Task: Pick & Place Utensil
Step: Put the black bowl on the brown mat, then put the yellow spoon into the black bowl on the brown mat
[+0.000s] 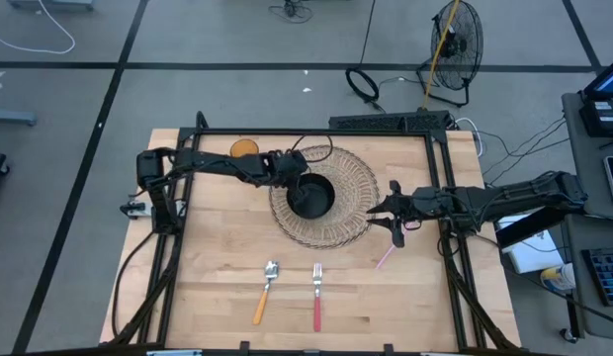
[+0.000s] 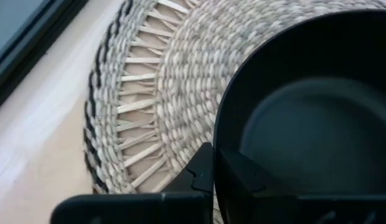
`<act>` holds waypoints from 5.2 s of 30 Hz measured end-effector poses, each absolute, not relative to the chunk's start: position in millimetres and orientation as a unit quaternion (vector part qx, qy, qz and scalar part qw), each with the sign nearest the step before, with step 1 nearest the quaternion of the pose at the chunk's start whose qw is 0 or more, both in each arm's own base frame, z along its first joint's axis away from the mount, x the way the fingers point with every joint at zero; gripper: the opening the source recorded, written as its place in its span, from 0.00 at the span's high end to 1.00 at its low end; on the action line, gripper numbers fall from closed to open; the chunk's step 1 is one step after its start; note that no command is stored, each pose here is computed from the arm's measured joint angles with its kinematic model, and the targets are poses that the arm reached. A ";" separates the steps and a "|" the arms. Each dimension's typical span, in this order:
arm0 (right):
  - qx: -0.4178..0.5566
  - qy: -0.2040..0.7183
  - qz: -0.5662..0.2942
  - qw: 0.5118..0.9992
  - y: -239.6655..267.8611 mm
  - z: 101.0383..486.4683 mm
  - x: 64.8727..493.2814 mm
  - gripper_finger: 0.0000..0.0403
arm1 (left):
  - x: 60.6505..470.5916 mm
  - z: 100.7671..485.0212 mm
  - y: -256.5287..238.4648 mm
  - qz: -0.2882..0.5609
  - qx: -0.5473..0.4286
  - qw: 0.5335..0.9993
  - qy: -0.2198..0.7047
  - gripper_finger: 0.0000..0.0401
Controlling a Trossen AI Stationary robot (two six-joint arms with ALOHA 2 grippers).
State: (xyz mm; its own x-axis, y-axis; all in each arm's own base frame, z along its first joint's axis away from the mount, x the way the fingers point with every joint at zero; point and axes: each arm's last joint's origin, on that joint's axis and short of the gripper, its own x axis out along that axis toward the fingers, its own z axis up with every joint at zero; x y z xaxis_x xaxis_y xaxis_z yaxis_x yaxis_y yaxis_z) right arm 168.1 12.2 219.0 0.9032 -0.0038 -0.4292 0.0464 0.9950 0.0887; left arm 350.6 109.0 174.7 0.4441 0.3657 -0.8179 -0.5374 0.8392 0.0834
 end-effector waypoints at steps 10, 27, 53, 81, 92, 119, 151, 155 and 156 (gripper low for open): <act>0.049 0.215 -0.012 0.975 12.3 219.6 168.5 0.71 | 340.2 184.9 114.2 0.289 -0.086 0.834 0.462 0.95; 0.053 0.212 -0.012 0.976 12.4 220.2 168.8 0.71 | 338.8 184.0 114.6 0.278 -0.095 0.832 0.470 0.72; 0.042 0.194 -0.009 0.980 12.5 223.4 170.1 0.71 | 302.4 289.9 44.9 0.181 -0.014 0.915 0.360 0.51; -0.016 0.182 0.010 0.983 13.4 224.1 175.1 0.71 | 210.4 223.4 -133.1 0.112 0.103 0.929 0.337 0.51; -0.038 0.113 0.154 0.981 28.7 221.8 203.7 0.71 | 183.6 218.7 -158.5 0.084 0.078 0.942 0.315 0.51; -0.124 0.120 0.265 0.949 104.9 201.5 271.8 0.71 | 159.3 188.1 -142.0 0.204 0.037 0.931 0.299 0.51; -0.130 0.278 0.319 0.897 128.2 168.8 334.4 0.71 | 181.1 197.0 -159.0 0.055 -0.011 0.946 0.320 0.51; -0.153 0.253 0.326 0.898 128.7 174.2 335.0 0.71 | 189.3 199.5 -156.8 0.024 -0.014 0.946 0.322 0.51; -0.158 0.253 0.329 0.896 130.3 172.7 334.8 0.71 | 189.9 199.4 -155.9 0.024 -0.010 0.946 0.323 0.51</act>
